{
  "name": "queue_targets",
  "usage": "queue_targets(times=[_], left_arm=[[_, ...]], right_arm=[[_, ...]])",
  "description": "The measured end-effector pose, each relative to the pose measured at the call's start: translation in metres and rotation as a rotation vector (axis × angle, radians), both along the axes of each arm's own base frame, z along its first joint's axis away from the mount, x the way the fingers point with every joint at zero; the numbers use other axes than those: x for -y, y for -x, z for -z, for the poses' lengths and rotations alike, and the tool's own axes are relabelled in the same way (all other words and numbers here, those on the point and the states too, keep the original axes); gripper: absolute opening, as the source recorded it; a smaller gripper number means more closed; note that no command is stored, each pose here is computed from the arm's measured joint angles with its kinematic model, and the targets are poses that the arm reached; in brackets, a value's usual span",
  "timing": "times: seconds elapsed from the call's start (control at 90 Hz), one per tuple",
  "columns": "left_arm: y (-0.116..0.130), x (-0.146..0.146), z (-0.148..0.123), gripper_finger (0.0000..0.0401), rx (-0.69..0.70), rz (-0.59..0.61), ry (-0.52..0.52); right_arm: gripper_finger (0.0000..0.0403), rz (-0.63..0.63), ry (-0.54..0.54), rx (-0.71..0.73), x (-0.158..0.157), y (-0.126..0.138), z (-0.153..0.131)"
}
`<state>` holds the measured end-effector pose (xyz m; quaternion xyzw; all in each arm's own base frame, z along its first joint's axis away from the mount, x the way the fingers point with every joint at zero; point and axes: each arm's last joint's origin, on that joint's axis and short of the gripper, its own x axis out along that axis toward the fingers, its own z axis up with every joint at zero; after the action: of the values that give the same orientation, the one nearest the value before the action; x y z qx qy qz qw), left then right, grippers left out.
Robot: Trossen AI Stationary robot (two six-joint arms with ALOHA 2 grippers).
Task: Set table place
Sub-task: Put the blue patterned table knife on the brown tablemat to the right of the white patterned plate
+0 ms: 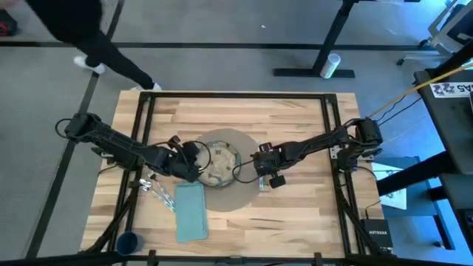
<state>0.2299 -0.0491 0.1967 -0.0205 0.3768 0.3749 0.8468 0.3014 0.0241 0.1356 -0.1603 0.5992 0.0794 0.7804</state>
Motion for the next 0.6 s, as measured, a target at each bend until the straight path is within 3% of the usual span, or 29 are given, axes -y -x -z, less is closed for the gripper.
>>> queue_targets(times=[0.244, 0.6], left_arm=[[-0.001, 0.000, 0.002, 0.0000, -0.016, 0.004, -0.007], [-0.002, -0.018, 0.042, 0.0000, -0.325, -0.092, 0.022]], right_arm=[[0.0000, -0.004, -0.007, 0.005, 0.000, -0.001, -0.001], [0.0000, -0.005, -0.007, 0.003, 0.000, -0.001, -0.001]])
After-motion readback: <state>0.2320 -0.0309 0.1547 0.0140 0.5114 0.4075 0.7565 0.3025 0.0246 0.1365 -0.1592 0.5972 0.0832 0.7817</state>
